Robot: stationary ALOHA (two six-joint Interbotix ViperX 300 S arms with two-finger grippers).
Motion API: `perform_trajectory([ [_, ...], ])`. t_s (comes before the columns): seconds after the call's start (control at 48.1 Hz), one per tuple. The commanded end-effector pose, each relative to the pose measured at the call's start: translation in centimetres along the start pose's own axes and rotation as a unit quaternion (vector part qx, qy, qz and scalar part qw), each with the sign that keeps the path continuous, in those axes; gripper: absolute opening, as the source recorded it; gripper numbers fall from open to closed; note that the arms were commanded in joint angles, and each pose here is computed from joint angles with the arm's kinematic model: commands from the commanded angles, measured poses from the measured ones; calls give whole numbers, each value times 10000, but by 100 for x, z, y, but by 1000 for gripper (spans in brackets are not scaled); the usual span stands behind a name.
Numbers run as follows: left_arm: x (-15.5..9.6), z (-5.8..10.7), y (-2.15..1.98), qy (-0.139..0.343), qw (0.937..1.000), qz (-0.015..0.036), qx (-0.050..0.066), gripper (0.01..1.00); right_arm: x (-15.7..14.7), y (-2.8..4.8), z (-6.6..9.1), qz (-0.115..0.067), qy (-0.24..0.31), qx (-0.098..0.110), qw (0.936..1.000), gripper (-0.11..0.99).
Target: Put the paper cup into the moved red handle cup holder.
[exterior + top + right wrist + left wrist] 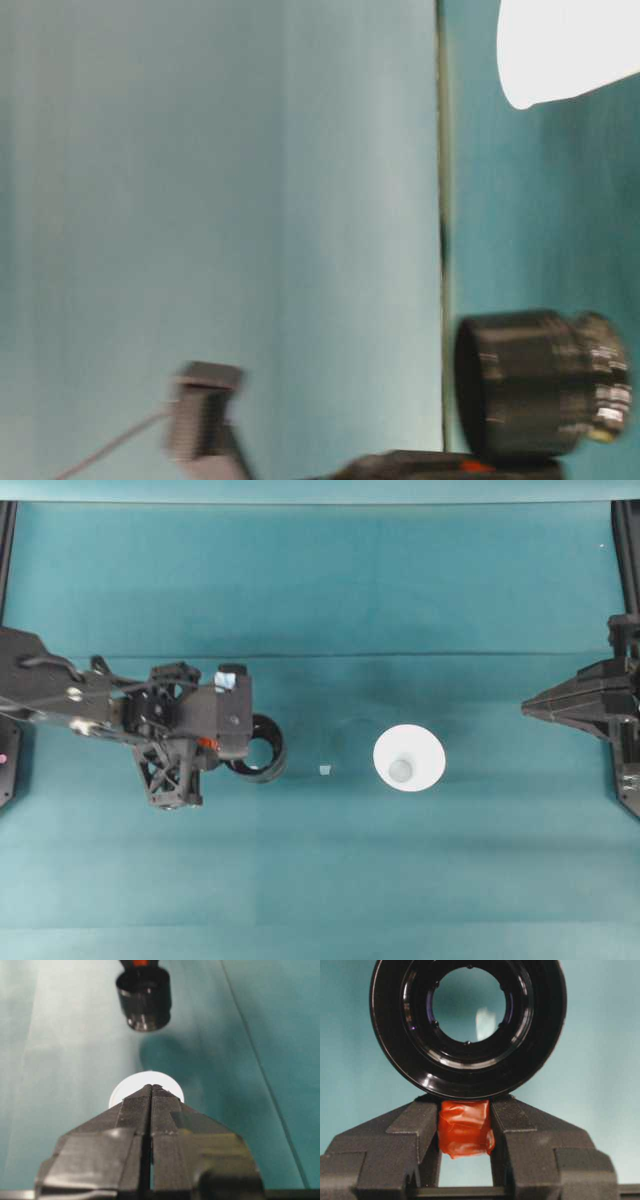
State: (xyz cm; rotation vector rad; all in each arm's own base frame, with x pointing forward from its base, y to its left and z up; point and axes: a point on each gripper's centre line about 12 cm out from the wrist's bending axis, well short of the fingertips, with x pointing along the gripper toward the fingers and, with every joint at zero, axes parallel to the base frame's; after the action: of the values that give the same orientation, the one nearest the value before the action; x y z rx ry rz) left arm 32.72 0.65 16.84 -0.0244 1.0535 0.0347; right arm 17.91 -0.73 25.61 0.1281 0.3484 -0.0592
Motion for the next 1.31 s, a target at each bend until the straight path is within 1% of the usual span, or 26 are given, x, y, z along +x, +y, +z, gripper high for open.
perform_trajectory([
  [0.0, -256, 189, 6, -161, 9999, 11, 10, 289, 8, 5, 84, -2, -78, 66, 9999, -106],
  [0.062, -351, 246, 6, -115, 9999, 17, 46, 289, 8, 5, 84, -2, -78, 73, 9999, -106],
  [0.146, -441, 314, 1, -92, 9999, 18, 142, 288, 10, 4, 78, -3, -70, 74, 9999, -106],
  [0.166, -466, 335, 6, -108, 9998, 22, 158, 289, 10, 4, 78, -3, -70, 74, 9999, -106],
  [0.249, -515, 406, 0, -108, 9997, 21, 224, 289, 10, 4, 78, -3, -70, 74, 9999, -106],
  [0.333, -556, 479, 5, -115, 9997, 27, 216, 289, 10, 4, 78, -3, -70, 74, 9999, -106],
  [0.457, -547, 569, -2, -123, 9997, 24, 221, 289, 10, 4, 78, -3, -70, 74, 9999, -106],
  [0.478, -549, 598, -8, -154, 9996, 20, 228, 289, 10, 4, 78, -3, -70, 74, 9999, -106],
  [0.499, -541, 624, -4, -161, 9996, 24, 221, 288, 7, 5, 80, -2, -78, 73, 9999, -106],
  [0.52, -538, 654, -10, -192, 9996, 20, 228, 289, 10, 4, 78, -3, -70, 74, 9999, -106],
  [0.561, -523, 742, -6, -246, 9995, 23, 220, 289, 10, 4, 78, -3, -70, 74, 9999, -106],
  [0.603, -491, 813, -8, -269, 9994, 23, 228, 289, 10, 4, 78, -3, -70, 74, 9999, -106],
  [0.686, -417, 930, 0, -276, 9993, 32, 238, 289, 11, 4, 72, -4, -62, 74, 10000, -106],
  [0.769, -314, 995, -2, -207, 9994, 33, 284, 289, 8, 4, 74, -3, -70, 74, 9999, -106],
  [0.832, -272, 1023, -2, -168, 9993, 34, 330, 289, 4, 5, 82, -1, -85, 73, 9999, -106],
  [0.852, -266, 1030, -9, -168, 9993, 30, 345, 288, 4, 5, 82, -1, -85, 73, 9999, -106],
  [0.894, -247, 1038, -3, -138, 9993, 34, 346, 289, 4, 5, 82, -1, -85, 73, 9999, -106],
  [0.915, -247, 1038, -9, -138, 9993, 30, 360, 289, 5, 4, 76, -2, -78, 73, 9999, -106],
  [0.936, -257, 1044, -3, -153, 9993, 34, 353, 289, 4, 5, 82, -1, -85, 73, 9999, -106],
  [0.977, -247, 1036, -9, -130, 9992, 30, 368, 288, 4, 5, 82, -1, -85, 73, 9999, -106],
  [1.102, -247, 1038, 4, -137, 9992, 38, 362, 288, 8, 4, 74, -3, -70, 66, 10000, -106],
  [1.123, -244, 1031, -3, -122, 9992, 34, 369, 289, 7, 5, 80, -2, -78, 66, 9999, -106],
  [1.164, -244, 1031, 4, -122, 9993, 38, 362, 289, 8, 4, 74, -3, -70, 74, 9999, -106],
  [1.206, -247, 1029, -2, -130, 9992, 34, 369, 288, 7, 5, 80, -2, -78, 73, 9999, -106],
  [1.227, -241, 1026, 4, -114, 9993, 38, 362, 288, 5, 4, 76, -2, -78, 73, 9999, -106],
  [1.289, -212, 1007, 4, -76, 9993, 37, 363, 288, 5, 4, 76, -2, -78, 73, 9999, -106],
])
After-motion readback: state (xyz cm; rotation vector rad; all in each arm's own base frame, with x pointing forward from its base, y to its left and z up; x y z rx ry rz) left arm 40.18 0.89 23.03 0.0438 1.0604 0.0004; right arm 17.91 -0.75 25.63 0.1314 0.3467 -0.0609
